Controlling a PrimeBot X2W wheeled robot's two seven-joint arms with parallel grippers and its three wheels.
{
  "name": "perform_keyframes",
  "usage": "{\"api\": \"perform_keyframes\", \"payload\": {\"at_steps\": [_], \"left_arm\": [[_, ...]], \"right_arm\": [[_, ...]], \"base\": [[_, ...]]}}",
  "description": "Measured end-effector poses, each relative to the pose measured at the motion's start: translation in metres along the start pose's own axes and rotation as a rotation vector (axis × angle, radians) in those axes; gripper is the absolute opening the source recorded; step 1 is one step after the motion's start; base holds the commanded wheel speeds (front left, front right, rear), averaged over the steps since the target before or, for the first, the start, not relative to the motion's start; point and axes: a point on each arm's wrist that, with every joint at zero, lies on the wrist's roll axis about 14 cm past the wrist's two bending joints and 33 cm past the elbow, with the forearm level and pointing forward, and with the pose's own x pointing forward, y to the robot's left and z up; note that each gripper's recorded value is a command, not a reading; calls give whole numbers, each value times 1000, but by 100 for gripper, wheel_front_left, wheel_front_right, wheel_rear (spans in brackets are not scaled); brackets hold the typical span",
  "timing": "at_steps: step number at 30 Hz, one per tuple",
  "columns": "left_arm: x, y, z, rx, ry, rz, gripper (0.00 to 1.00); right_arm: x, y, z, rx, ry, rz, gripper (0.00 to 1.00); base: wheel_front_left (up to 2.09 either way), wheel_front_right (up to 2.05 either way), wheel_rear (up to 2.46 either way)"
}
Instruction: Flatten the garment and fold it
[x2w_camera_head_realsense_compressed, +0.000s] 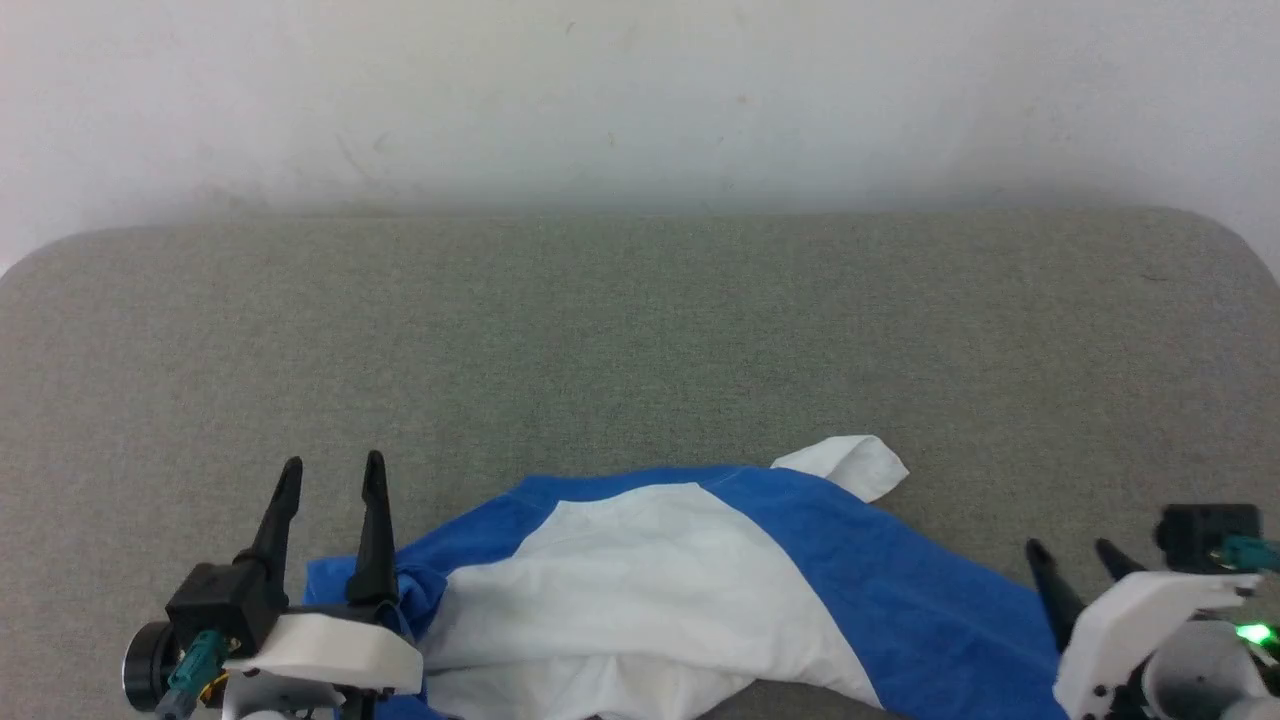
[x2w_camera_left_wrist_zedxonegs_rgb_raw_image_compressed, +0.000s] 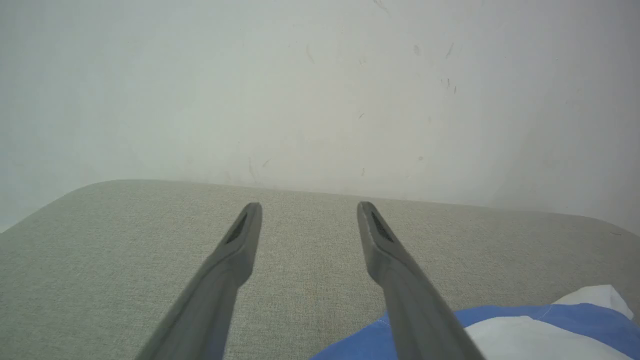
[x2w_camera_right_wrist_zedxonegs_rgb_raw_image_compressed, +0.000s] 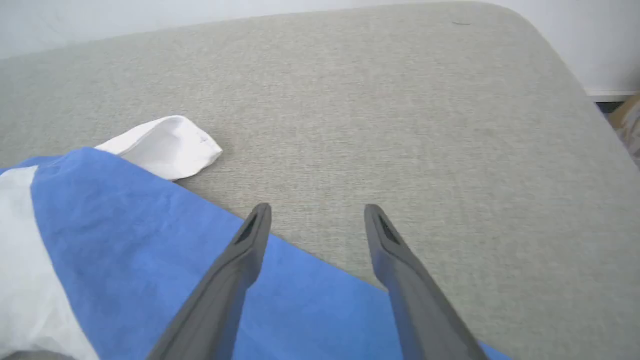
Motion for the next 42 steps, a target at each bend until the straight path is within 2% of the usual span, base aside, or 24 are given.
{"api": "perform_keyframes", "payload": {"at_steps": [5,11,12,13,14,16,21,24,27,29,33,34,35,36,38,42], "left_arm": [[2,2,-3,-1,7,8,100],[3,6,-5,1,12,25,100],[2,8,-5,1,12,30,100],[1,9,-5,0,11,35,100],[1,11,-5,0,11,40,100],[1,12,-5,3,12,42,100],[3,11,-8,0,19,41,100],[5,7,-12,-2,27,31,100],[9,6,-11,-6,23,27,100],[12,4,-13,-4,25,19,100],[13,5,-17,-5,37,27,100],[12,6,-20,-6,43,29,100],[12,7,-22,-6,50,31,100],[12,8,-24,-5,55,33,100],[12,9,-25,-3,61,37,100],[11,10,-24,4,57,36,100]], "right_arm": [[29,41,-22,-101,142,152,100],[42,58,-67,-171,382,244,100],[44,58,-70,-179,412,254,90],[44,60,-71,-183,435,264,24],[45,61,-71,-177,448,273,0],[48,65,-64,-176,422,293,0],[66,70,-13,-137,187,299,0],[81,60,37,-122,17,262,0],[94,38,67,-100,-58,190,0],[102,8,60,-74,-22,104,0],[108,-22,28,-48,64,17,0],[109,-23,19,-37,84,10,13],[109,-22,9,-29,100,9,46],[110,-20,4,-25,99,10,100],[109,-16,5,-12,53,14,100],[100,-17,40,-31,-165,8,100]], "base": [[0,0,0],[0,0,0],[0,0,0],[0,0,0],[0,0,0],[0,0,0],[0,0,0],[0,0,0],[0,0,0],[0,0,0],[0,0,0],[0,0,0],[0,0,0],[0,0,0],[0,0,0],[0,0,0]]}}
